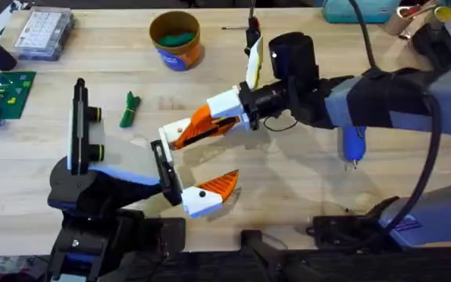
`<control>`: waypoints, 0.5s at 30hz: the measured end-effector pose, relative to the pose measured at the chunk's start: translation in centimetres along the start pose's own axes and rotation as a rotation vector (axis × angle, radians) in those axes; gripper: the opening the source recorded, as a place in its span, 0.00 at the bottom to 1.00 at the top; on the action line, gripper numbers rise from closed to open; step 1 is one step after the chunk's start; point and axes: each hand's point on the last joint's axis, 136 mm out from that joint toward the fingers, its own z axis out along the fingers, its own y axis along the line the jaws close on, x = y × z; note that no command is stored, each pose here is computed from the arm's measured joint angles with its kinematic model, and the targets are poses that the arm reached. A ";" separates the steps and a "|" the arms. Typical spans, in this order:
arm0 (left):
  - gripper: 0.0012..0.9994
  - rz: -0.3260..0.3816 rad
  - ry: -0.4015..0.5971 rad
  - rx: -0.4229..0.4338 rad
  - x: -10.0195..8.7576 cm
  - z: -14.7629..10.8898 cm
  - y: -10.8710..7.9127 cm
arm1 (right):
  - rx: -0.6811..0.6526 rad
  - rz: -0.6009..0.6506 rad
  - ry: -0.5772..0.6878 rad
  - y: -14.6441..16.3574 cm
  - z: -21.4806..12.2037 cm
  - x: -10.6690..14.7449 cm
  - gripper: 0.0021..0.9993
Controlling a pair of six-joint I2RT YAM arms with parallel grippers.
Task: Pick up the gripper from the table and insert it into the empty holder that is missing its gripper. Then pick up a screw, insert it into the mounting hole, and use the screwdriver to tighten it. Finally, clean up the table by picking up the vegetable and placing it into the bucket.
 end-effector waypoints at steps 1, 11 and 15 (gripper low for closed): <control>0.99 0.002 0.000 0.000 0.0 0.0 0.0 | 0.002 0.003 -0.001 -0.1 0.0 0.0 0.56; 0.99 0.022 0.004 0.021 0.1 0.0 -0.4 | 0.010 0.008 -0.021 -0.4 -0.4 -0.4 0.69; 0.99 0.025 0.007 0.036 0.2 0.1 -0.7 | 0.014 0.010 -0.035 -0.5 -0.7 -0.7 0.73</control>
